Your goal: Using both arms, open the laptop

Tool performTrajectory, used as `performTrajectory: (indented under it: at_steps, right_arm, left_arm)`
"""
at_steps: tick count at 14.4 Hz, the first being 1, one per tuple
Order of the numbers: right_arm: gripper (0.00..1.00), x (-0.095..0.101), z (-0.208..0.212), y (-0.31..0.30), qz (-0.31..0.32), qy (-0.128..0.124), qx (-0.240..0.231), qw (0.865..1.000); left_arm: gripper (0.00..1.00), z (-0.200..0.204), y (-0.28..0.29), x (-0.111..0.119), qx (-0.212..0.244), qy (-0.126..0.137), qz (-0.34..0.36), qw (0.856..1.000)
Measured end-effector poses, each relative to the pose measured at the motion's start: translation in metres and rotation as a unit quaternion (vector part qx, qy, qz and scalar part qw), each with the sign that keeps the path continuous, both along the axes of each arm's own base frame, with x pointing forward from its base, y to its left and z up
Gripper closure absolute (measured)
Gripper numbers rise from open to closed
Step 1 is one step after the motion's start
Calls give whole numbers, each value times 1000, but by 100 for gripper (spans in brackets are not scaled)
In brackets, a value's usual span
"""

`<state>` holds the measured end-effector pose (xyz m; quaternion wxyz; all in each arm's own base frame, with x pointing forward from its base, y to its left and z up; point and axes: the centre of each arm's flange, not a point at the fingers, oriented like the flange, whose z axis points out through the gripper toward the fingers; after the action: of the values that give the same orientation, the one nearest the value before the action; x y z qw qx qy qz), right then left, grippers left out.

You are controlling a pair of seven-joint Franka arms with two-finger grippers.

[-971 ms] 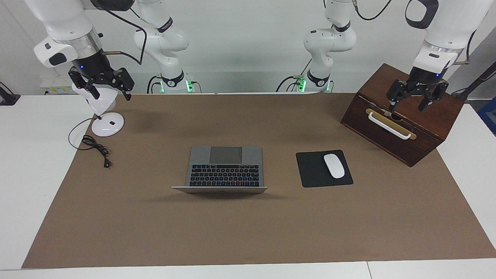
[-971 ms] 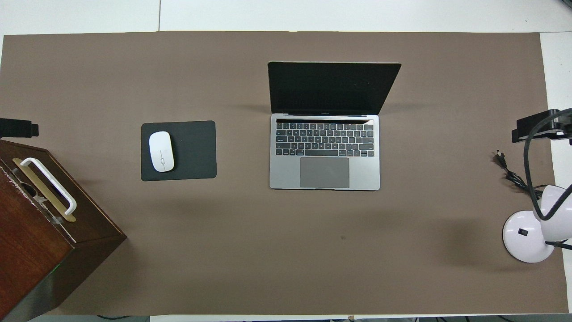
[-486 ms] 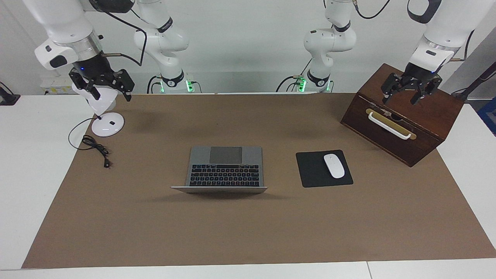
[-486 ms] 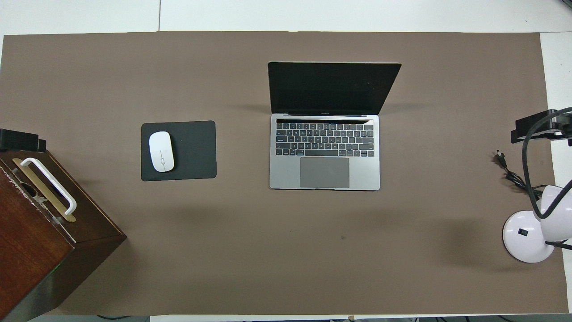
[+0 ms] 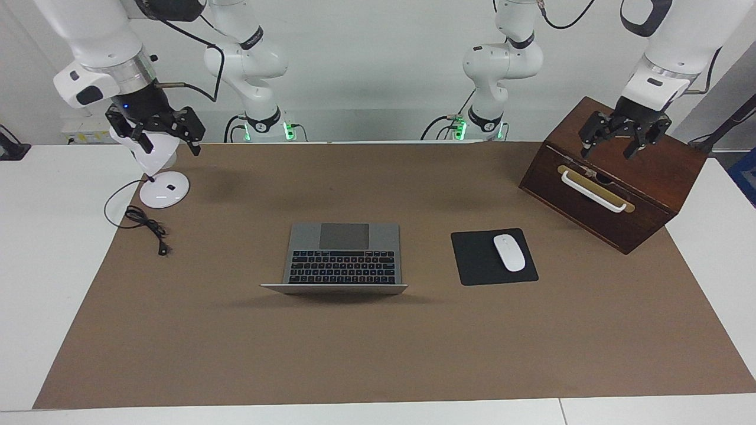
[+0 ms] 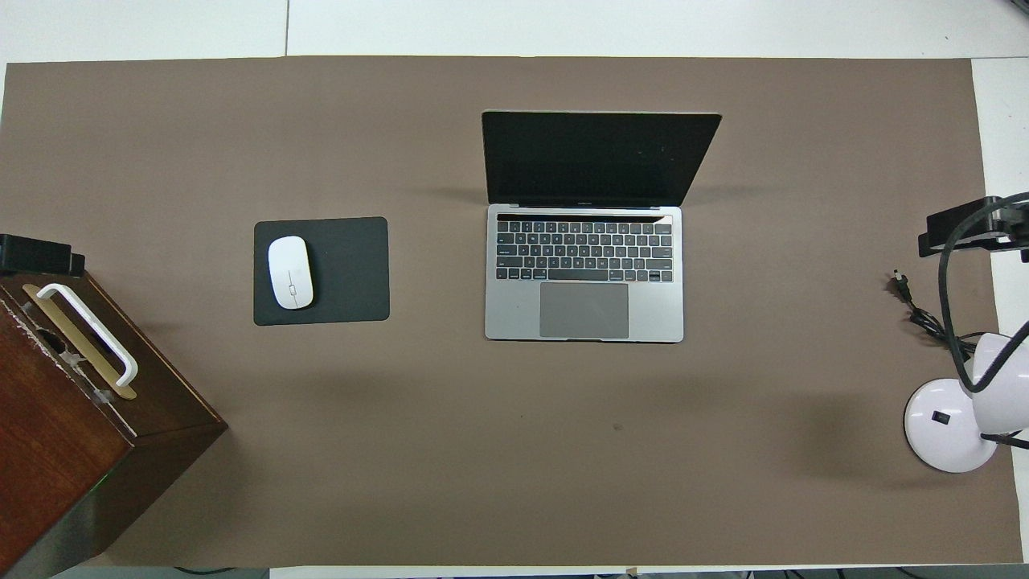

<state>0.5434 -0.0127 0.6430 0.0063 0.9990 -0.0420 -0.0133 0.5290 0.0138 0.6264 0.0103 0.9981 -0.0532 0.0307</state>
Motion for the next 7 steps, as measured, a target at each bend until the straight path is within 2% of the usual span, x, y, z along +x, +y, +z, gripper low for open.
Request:
performTrajectory:
  at_steps: [7]
  right_arm:
    - [0, 12, -27, -4, -3, 2, 0, 1000]
  left_arm:
    - [0, 0, -3, 0, 0, 0, -2, 1000]
